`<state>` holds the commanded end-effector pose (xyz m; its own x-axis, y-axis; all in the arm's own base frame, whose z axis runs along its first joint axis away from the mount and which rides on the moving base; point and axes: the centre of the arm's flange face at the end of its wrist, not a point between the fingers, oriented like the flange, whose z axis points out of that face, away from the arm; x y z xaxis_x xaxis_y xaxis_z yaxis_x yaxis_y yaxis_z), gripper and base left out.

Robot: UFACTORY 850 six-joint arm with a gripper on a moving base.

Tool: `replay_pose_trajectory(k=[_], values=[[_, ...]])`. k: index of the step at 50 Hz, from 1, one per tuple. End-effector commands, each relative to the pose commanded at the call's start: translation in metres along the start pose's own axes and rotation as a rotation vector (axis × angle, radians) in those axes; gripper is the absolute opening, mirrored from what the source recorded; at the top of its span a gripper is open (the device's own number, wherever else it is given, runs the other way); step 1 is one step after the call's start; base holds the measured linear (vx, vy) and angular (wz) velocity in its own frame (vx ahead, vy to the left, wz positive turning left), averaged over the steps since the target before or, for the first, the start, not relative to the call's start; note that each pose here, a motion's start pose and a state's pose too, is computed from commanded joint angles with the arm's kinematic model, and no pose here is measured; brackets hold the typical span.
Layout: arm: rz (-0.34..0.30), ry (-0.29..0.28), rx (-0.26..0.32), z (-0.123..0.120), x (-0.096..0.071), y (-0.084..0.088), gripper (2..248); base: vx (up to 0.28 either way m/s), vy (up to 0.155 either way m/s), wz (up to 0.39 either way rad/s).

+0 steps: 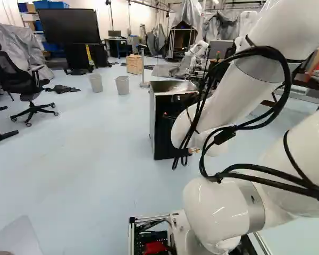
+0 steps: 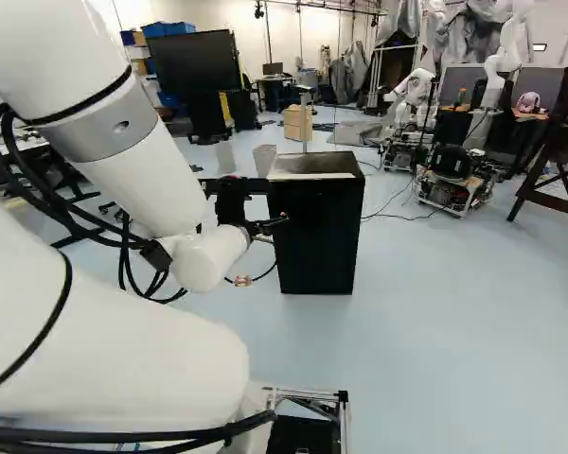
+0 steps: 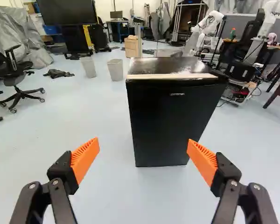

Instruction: Grab a drink from the fridge

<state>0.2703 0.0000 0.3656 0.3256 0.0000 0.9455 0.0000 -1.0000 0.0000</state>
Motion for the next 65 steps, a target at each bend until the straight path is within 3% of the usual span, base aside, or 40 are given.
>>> replay_pose_trajectory(k=[65], values=[[0.0,0.0,0.0,0.0,0.0,0.0,247,0.111,0.032,-0.016]])
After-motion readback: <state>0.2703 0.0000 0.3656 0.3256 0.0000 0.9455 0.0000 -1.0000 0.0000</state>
